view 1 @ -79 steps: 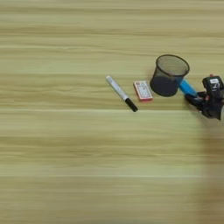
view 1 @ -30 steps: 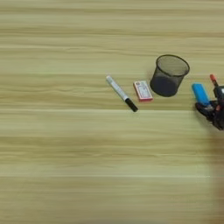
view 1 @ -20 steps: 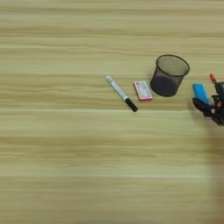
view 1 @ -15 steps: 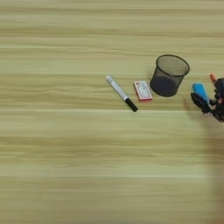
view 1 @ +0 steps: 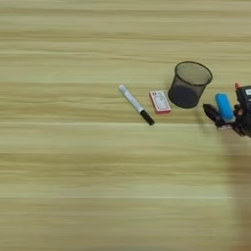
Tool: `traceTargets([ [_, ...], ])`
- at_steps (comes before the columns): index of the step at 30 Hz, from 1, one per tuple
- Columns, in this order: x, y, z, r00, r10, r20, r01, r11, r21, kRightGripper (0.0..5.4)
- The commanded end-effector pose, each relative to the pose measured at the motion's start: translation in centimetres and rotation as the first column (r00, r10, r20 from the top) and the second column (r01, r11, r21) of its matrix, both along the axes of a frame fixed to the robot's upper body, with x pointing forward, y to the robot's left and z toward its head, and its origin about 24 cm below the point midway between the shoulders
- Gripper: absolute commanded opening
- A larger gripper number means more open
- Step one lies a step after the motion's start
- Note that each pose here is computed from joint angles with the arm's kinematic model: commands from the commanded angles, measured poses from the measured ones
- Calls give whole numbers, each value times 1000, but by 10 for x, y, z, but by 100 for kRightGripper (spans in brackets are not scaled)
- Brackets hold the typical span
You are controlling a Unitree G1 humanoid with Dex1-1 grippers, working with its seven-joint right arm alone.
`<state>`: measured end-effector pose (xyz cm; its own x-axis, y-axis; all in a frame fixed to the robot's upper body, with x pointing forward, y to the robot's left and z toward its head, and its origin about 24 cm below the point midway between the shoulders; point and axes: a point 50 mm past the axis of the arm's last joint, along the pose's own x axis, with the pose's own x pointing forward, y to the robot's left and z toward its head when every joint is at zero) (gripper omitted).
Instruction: Move the objects on the table
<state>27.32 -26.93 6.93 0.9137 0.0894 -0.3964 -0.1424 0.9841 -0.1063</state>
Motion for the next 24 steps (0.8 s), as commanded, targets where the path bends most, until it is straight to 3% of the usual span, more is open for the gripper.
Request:
traceTargets([
  [1, 10, 4, 30, 992, 40, 121, -36, 999, -39, 538],
  [24, 22, 22, 26, 990, 91, 111, -93, 996, 10, 538],
])
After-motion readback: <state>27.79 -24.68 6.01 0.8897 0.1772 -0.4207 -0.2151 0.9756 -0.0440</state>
